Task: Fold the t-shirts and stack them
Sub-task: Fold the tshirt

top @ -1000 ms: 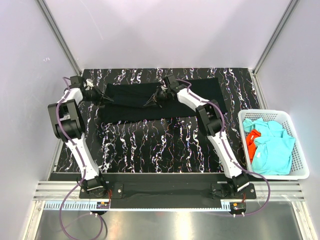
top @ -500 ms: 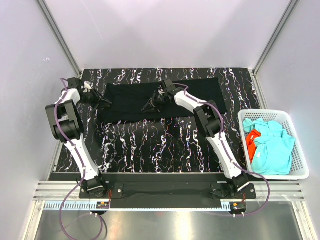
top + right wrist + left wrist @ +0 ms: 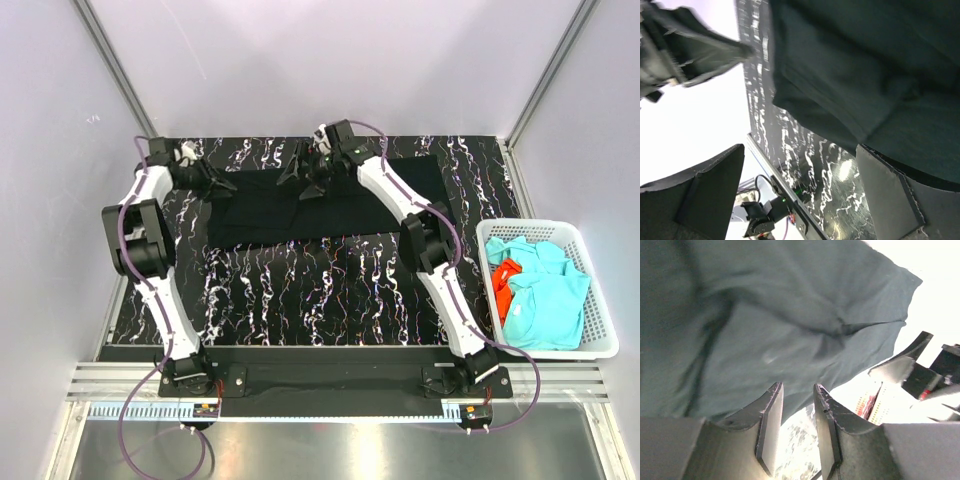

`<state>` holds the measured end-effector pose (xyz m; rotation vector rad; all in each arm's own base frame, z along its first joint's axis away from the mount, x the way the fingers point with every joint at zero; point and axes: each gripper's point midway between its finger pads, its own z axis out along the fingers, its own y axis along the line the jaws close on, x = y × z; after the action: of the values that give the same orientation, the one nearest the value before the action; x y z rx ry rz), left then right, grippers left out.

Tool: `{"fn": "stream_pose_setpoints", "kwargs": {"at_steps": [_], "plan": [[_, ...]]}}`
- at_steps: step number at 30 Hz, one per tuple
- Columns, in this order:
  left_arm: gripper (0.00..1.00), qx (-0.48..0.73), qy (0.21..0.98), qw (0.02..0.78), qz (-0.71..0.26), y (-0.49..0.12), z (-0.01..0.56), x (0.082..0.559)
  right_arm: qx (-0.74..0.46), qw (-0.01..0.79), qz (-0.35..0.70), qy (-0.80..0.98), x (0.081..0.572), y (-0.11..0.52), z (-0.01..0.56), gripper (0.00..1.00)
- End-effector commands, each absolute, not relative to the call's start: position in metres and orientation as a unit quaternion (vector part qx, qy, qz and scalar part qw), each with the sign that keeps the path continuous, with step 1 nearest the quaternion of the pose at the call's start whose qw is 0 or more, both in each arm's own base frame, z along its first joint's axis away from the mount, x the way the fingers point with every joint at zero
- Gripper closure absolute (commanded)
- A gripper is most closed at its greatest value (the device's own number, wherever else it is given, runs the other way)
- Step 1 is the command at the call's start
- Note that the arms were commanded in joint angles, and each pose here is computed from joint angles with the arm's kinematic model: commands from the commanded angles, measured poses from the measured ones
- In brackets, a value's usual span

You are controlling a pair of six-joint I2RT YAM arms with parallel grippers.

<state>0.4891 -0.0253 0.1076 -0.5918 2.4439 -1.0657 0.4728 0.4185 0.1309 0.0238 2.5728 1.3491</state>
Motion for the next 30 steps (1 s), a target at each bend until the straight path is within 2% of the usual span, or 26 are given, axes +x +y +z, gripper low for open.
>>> {"fn": "stream_pose_setpoints", "kwargs": {"at_steps": [1, 3, 4, 6, 7, 8, 14, 23, 30], "plan": [[0.65, -0.184, 0.864, 0.239, -0.404, -0.040, 0.126, 0.516, -0.009, 0.129, 0.466, 0.875, 0.476, 0.422, 0.137, 0.00], [0.67, -0.185, 0.863, 0.234, -0.408, -0.047, 0.119, 0.521, 0.004, 0.110, 0.488, 0.866, 0.478, 0.431, 0.131, 0.02], [0.69, -0.185, 0.862, 0.237, -0.407, -0.048, 0.117, 0.523, 0.003, 0.116, 0.501, 0.858, 0.483, 0.436, 0.132, 0.22], [0.71, -0.195, 0.861, 0.229, -0.410, -0.050, 0.109, 0.526, 0.015, 0.103, 0.511, 0.853, 0.485, 0.441, 0.123, 0.43], [0.72, -0.199, 0.860, 0.226, -0.411, -0.050, 0.105, 0.526, 0.013, 0.106, 0.518, 0.849, 0.487, 0.443, 0.123, 0.73], [0.72, -0.204, 0.859, 0.225, -0.412, -0.050, 0.102, 0.527, 0.013, 0.110, 0.521, 0.846, 0.490, 0.445, 0.123, 0.79], [0.78, -0.226, 0.859, 0.219, -0.404, -0.049, 0.083, 0.531, 0.033, 0.099, 0.514, 0.851, 0.493, 0.446, 0.102, 0.92], [0.81, -0.286, 0.876, 0.177, -0.346, -0.034, 0.026, 0.527, 0.069, 0.086, 0.449, 0.887, 0.492, 0.421, 0.032, 0.96], [0.88, -0.295, 0.891, 0.166, -0.303, -0.016, 0.005, 0.529, 0.062, 0.079, 0.432, 0.896, 0.481, 0.402, 0.032, 0.95]]}}
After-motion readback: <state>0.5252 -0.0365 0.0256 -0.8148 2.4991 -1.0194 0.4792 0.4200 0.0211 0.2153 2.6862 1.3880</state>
